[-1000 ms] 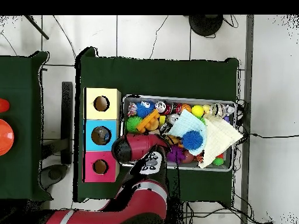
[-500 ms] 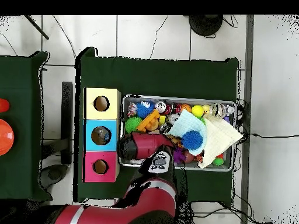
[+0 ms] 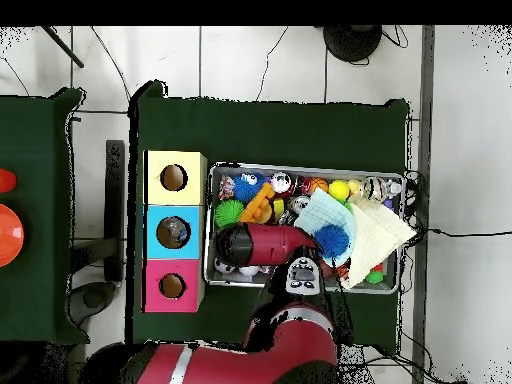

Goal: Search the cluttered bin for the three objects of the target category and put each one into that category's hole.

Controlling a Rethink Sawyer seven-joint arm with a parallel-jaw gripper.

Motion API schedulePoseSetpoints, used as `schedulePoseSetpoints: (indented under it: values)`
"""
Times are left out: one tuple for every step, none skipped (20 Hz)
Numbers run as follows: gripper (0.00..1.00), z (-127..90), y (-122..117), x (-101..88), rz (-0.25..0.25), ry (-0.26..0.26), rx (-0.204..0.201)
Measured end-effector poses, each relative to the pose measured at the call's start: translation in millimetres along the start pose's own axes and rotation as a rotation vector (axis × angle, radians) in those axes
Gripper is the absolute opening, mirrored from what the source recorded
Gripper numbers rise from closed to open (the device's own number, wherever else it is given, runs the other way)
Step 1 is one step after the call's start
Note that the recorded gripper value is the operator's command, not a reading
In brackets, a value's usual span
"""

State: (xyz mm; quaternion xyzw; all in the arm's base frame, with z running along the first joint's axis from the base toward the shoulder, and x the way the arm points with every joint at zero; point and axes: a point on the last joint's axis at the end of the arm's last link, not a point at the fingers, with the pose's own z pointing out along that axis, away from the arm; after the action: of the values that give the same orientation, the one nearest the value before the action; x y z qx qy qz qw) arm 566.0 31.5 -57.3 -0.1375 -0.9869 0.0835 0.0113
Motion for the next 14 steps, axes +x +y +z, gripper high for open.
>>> schedulePoseSetpoints:
  values:
    - [0.00, -2, -4, -1.2, 0.012, 0.020, -0.002]
    - [0.00, -3, -8, -2.4, 0.023, 0.040, -0.005]
    - [0.00, -5, -11, -3.2, 0.029, 0.051, -0.006]
    - [0.00, -9, -18, -5.5, 0.047, 0.080, -0.008]
    - [0.00, -11, -22, -6.8, 0.056, 0.096, -0.009]
    - [0.00, -14, -27, -8.1, 0.066, 0.112, -0.010]
    - [0.00, -16, -30, -9.1, 0.072, 0.123, -0.010]
    - [0.00, -19, -36, -10.8, 0.086, 0.146, -0.012]
    - [0.00, -23, -42, -12.2, 0.097, 0.166, -0.013]
    - [0.00, -25, -47, -13.7, 0.106, 0.181, -0.015]
    - [0.00, -31, -58, -16.5, 0.127, 0.218, -0.022]
    - [0.00, -33, -63, -18.0, 0.136, 0.234, -0.027]
    - [0.00, -35, -69, -19.4, 0.145, 0.249, -0.031]
    - [0.00, -37, -74, -20.9, 0.154, 0.264, -0.035]
